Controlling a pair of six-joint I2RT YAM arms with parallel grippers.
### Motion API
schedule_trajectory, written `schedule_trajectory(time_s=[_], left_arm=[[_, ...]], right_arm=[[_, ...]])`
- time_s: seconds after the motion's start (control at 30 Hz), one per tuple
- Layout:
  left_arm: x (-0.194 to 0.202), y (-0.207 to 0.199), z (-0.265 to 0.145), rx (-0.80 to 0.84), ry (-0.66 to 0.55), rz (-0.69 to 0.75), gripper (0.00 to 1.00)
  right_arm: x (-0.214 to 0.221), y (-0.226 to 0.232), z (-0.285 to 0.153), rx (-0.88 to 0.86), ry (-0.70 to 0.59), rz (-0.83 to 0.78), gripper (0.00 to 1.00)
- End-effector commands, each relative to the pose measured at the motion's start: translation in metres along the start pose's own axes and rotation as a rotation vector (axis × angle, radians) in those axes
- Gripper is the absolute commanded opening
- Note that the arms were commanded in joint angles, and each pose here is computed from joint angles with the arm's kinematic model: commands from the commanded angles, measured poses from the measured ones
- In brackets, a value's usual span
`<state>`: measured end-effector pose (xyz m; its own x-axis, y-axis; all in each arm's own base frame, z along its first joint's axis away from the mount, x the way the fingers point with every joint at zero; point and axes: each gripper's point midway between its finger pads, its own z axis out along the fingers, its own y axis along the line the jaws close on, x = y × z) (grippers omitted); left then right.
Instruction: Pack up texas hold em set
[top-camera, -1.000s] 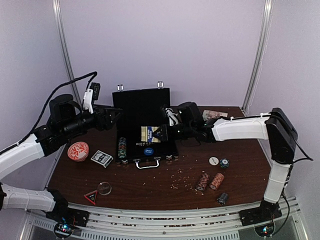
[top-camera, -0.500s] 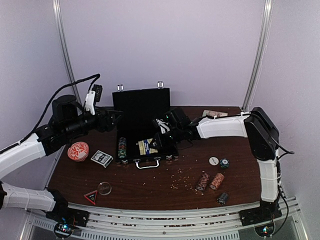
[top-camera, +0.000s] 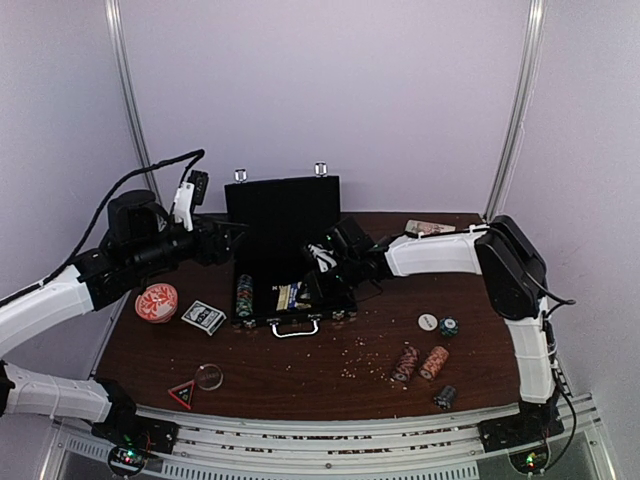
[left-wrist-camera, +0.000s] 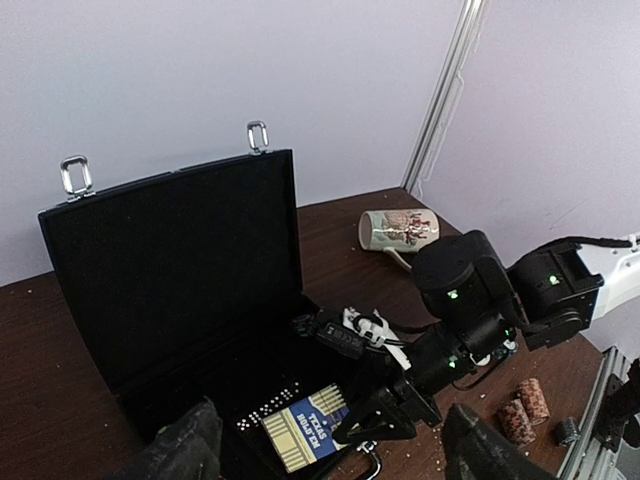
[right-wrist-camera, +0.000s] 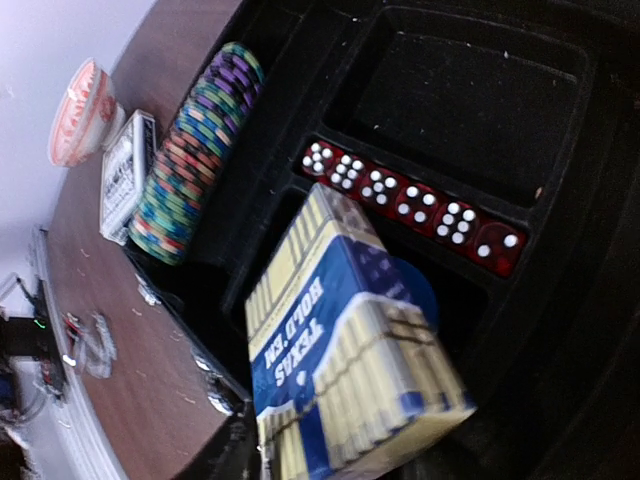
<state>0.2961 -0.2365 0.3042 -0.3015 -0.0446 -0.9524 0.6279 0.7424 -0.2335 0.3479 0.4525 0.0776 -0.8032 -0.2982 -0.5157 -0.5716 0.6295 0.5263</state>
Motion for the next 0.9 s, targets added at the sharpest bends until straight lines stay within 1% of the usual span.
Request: schedule_trajectory(time_s=[0.0,0.03,0.17,0.27,0.4,0.53,0.77,0.87], left_arm=[[-0.017,-0.005,0.001,0.017,-0.04,0.02,0.79],[-0.017,-0.004,0.002,0.017,-0.04,0.02,0.79],[-0.015,-0.004,0.003,0.017,-0.033,0.019,0.79],[-0.014,-0.004,0.004,0.018,-0.029,0.018,0.79],[-0.011,-0.004,0.006,0.022,-0.022,0.016,0.79],[-0.01,-0.005,0.008,0.027,-0.016,0.014,0.79],[-0.009,-0.005,0.008,0.032,-0.013,0.012,0.79],[-0.009,-0.006,0.009,0.035,-0.011,0.011,0.79]], right_arm=[[-0.014,-0.014,-0.021,0.157,-0.047,-0.069,0.55],[-0.017,-0.017,-0.025,0.187,-0.059,-0.08,0.58],[-0.028,-0.026,-0.042,0.284,-0.107,-0.113,0.65],[-0.035,-0.031,-0.048,0.327,-0.141,-0.124,0.66],[-0.041,-0.034,-0.043,0.333,-0.161,-0.129,0.64],[-0.043,-0.039,-0.033,0.347,-0.156,-0.129,0.6],[-0.034,-0.04,-0.014,0.306,-0.113,-0.125,0.52],[-0.027,-0.037,-0.004,0.286,-0.083,-0.133,0.5]])
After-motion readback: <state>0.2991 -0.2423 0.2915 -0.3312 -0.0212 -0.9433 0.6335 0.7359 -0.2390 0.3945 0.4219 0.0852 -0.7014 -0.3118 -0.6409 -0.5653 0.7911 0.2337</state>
